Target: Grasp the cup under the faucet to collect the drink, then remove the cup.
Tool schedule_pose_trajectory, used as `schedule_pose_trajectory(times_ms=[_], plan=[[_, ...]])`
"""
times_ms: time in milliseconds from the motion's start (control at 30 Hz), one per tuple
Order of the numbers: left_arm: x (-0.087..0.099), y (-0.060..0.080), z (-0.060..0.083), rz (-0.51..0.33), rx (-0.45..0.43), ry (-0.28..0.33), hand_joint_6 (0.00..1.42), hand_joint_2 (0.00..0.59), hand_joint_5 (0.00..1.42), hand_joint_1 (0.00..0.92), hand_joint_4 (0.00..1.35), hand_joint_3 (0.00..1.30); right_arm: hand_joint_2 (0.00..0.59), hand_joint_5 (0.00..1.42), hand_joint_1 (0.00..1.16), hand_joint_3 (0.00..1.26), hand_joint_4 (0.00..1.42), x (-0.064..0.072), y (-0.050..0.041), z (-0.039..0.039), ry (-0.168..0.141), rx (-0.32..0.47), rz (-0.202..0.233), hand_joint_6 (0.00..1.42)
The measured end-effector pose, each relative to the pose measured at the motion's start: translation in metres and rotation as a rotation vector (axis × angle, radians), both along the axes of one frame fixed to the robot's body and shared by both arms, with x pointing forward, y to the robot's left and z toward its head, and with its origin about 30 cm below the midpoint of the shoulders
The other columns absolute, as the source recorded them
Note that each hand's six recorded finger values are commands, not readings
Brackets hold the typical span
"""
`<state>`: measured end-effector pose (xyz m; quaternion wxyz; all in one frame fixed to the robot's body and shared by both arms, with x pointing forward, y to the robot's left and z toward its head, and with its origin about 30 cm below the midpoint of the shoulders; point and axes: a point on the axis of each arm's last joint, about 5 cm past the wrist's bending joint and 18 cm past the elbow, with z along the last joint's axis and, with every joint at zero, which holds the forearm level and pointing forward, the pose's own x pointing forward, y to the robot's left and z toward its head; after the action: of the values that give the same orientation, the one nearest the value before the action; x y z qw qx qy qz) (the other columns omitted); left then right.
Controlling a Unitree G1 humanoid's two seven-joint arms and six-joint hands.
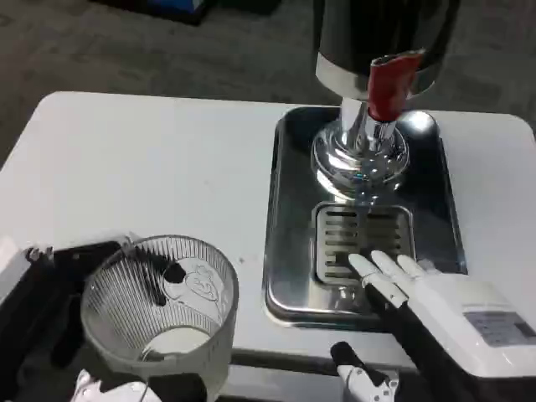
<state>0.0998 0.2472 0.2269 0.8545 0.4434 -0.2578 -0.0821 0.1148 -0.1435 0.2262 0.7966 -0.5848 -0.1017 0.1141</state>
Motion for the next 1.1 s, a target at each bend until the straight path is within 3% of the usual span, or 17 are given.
schedule_pose_trajectory(times_ms=[733,1100], plan=[[0.008,0.001,-0.003,-0.014,-0.010,0.014,1.42,0.029,1.32,0.514,1.07,0.89,0.492,0.00,0.34,0.04,0.00,0.001,0.0005,0.0012,-0.012,-0.018,0.002,0.00],[0.033,0.000,-0.009,-0.010,-0.012,0.024,1.42,0.029,1.33,0.512,1.07,0.89,0.493,0.00,0.34,0.04,0.00,0.002,-0.0040,0.0021,-0.009,-0.011,-0.040,0.00]])
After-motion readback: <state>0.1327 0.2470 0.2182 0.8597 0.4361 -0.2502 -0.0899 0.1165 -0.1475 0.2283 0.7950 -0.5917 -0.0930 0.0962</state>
